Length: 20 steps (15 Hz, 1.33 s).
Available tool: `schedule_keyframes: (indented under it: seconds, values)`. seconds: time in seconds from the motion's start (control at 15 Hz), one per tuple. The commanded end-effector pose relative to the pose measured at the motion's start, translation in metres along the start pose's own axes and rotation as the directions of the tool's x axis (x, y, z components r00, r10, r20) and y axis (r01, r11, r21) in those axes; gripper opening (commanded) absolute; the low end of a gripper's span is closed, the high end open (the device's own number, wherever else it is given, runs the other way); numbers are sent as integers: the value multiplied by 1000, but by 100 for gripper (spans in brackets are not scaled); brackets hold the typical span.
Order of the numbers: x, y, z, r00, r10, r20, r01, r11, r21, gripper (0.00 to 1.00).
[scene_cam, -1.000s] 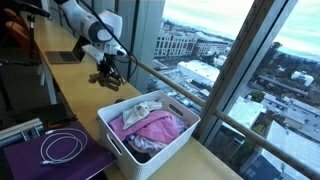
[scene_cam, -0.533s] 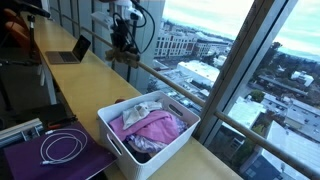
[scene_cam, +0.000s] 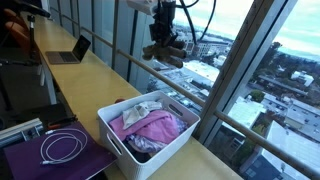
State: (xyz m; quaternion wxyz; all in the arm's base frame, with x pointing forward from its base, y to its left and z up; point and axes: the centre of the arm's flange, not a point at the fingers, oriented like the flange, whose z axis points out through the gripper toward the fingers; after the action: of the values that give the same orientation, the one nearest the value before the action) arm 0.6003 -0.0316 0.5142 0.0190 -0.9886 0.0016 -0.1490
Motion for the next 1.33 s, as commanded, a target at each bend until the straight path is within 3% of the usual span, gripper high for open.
schedule_keyframes:
  seconds: [0.0, 0.07, 0.13, 0.2, 0.4, 0.67, 0.8, 1.0, 1.27]
  values:
    - [24, 30, 26, 999, 24, 34, -24, 1000, 9, 4]
    - [23, 36, 40, 998, 30, 53, -30, 999, 9, 7]
    - [23, 39, 52, 997, 35, 70, -36, 999, 4, 31]
    - [22, 44, 63, 995, 41, 87, -42, 999, 1, 42]
    - [26, 62, 76, 991, 55, 118, -54, 998, -12, 62]
    - [37, 70, 55, 993, 52, 106, -50, 999, -21, 92]
    - [37, 39, 53, 994, 15, 107, -15, 1000, -3, 100]
    - [28, -45, 89, 987, -85, 134, 81, 996, 35, 100]
    - [-5, -144, 148, 955, -199, 218, 183, 979, 89, 100]
